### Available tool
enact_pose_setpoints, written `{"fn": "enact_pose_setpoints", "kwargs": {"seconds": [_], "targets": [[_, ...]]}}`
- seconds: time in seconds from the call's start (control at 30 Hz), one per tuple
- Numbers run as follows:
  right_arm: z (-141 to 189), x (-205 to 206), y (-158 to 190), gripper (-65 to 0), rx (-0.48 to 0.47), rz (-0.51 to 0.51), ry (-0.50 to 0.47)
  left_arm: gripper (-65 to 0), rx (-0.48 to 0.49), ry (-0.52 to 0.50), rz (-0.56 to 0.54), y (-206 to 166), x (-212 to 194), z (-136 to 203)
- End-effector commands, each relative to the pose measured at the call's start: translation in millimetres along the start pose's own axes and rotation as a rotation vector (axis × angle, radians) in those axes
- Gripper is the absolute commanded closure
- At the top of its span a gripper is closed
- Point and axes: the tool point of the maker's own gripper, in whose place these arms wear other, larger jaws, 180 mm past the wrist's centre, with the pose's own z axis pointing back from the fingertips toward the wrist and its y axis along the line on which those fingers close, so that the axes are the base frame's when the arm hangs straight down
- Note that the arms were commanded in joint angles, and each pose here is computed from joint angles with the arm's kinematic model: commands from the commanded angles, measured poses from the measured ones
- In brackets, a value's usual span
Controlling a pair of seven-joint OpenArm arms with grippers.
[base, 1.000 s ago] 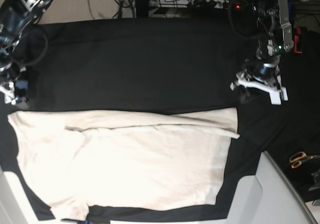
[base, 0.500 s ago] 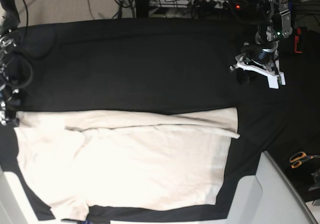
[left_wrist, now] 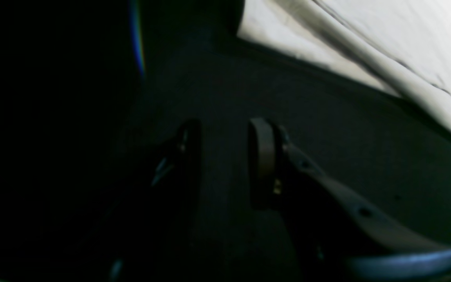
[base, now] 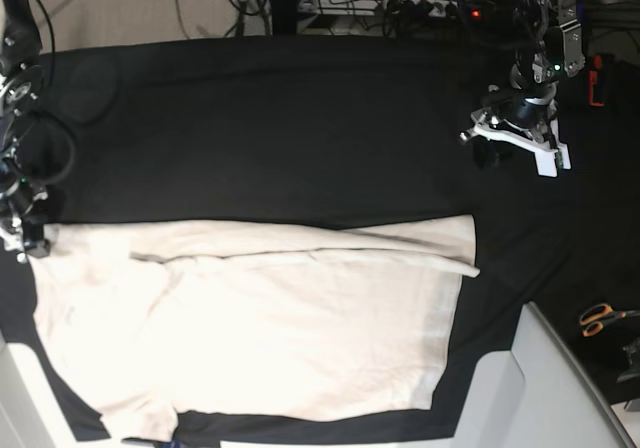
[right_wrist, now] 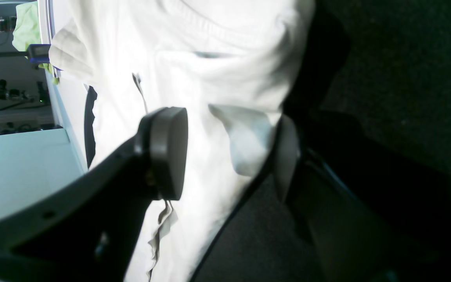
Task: Fold the T-shirt properly
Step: 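Raise both grippers away from the folded shirt, then grasp the folded edge again with both grippers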
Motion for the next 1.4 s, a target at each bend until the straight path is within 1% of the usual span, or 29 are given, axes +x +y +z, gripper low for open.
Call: {"fn": "enact_pose_setpoints", "kwargs": {"seconds": [0.0,0.07,0.13,0.2,0.27,0.33,0.47,0.53,0.57,0.63,0.7,0.73,0.77,0.83,1.13,1.37], "targets": [[0,24,18,-27.2,0.043,0.009,-0.053,-20.1,-0.005,-0.035,-0.003,0,11,1],[0,24,18,-19.2,0.043,0.009,-0.053,-20.1,-0.002,-0.034,-0.001,2,11,0],[0,24,18,-12.6,0.043,0.008,-0.054,-20.1,-0.002,-0.034,-0.001,2,11,0],[0,24,18,-8.1,0.043,0.008,-0.054,-20.1,-0.002,-0.034,-0.001,2,11,0],[0,24,18,-5.1,0.043,0.008,-0.054,-20.1,-0.002,-0.034,-0.001,2,11,0],[0,24,18,-0.3,0.043,0.008,-0.054,-20.1,-0.003,-0.035,-0.001,1,11,0],[0,24,18,-0.2,0.043,0.008,-0.054,-20.1,-0.008,-0.047,0.006,-1,17,-5],[0,23,19,-0.2,0.044,0.008,-0.052,-20.9,-0.012,-0.05,0.028,-3,20,-12],[-1,22,19,-0.2,0.044,0.007,-0.049,-20.9,-0.016,-0.047,0.055,-3,20,-16],[-2,17,20,-0.2,0.046,0.002,-0.042,-21.2,-0.032,-0.04,0.142,-2,19,-25],[-2,16,19,-0.2,0.045,0.002,-0.04,-24.7,-0.05,-0.032,0.255,-1,18,-36],[-2,15,19,-0.2,0.046,0.001,-0.039,-28.1,-0.055,-0.026,0.304,0,17,-41],[-2,14,18,-0.2,0.044,0.001,-0.035,-32.9,-0.056,-0.022,0.337,1,17,-46],[-3,13,18,-0.2,0.045,0.0,-0.034,-38.7,-0.053,-0.013,0.356,0,16,-54],[-3,12,19,-0.2,0.049,0.002,-0.032,-39.0,-0.056,-0.003,0.423,-11,27,-86],[-3,12,19,-0.2,0.049,0.002,-0.032,-39.0,-0.089,-0.019,0.448,-30,39,-96]]}}
